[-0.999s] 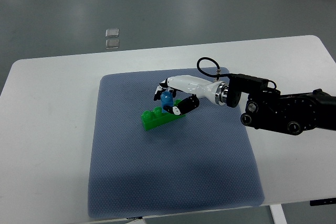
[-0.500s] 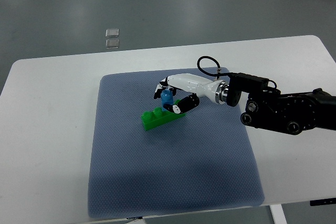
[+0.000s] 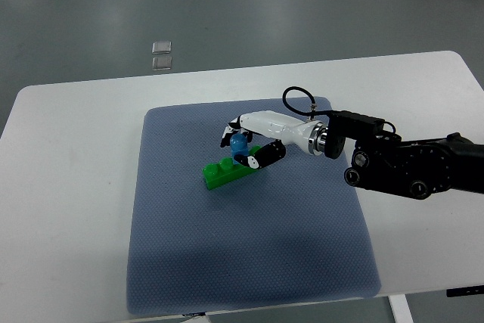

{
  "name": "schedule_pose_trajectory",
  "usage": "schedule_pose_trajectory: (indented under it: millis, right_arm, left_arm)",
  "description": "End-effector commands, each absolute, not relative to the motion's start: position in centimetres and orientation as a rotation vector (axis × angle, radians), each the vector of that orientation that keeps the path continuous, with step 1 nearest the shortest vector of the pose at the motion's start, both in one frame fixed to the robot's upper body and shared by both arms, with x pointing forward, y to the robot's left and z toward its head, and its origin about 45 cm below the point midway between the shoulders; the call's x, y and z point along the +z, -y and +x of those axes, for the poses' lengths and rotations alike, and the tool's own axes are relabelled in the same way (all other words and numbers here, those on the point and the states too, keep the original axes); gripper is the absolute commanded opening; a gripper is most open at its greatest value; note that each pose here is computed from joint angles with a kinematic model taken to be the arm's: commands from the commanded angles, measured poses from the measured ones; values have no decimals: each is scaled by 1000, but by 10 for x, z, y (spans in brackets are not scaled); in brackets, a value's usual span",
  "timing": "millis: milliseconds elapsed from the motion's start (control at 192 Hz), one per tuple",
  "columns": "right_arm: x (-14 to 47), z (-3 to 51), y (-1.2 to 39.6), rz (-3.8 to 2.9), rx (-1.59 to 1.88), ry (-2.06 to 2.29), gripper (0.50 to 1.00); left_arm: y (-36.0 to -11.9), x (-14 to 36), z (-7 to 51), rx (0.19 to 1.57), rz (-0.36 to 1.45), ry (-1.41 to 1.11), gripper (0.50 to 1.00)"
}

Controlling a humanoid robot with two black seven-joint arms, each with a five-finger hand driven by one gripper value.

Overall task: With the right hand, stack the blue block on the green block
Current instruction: 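Lower the blue block onto the green brick's studs and press down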

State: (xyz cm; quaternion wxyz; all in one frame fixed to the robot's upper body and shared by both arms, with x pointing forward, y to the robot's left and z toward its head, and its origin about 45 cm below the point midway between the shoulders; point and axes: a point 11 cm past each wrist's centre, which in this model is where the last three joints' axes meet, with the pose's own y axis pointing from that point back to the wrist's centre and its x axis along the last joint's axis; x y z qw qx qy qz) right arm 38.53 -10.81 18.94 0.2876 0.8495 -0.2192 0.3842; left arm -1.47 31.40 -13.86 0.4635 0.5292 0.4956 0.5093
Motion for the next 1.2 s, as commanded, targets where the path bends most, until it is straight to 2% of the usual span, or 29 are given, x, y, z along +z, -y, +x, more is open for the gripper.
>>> schedule_pose_trajectory:
  millis: [0, 1197]
  right_arm:
    - [187, 385, 110, 2269, 1022, 587, 549]
    - [167, 380, 111, 2275, 1006, 672, 554]
  left_arm:
    - [-314, -139, -15, 1252, 1301, -1218, 1000]
    - [-311, -139, -21, 1241, 1302, -1230, 1000]
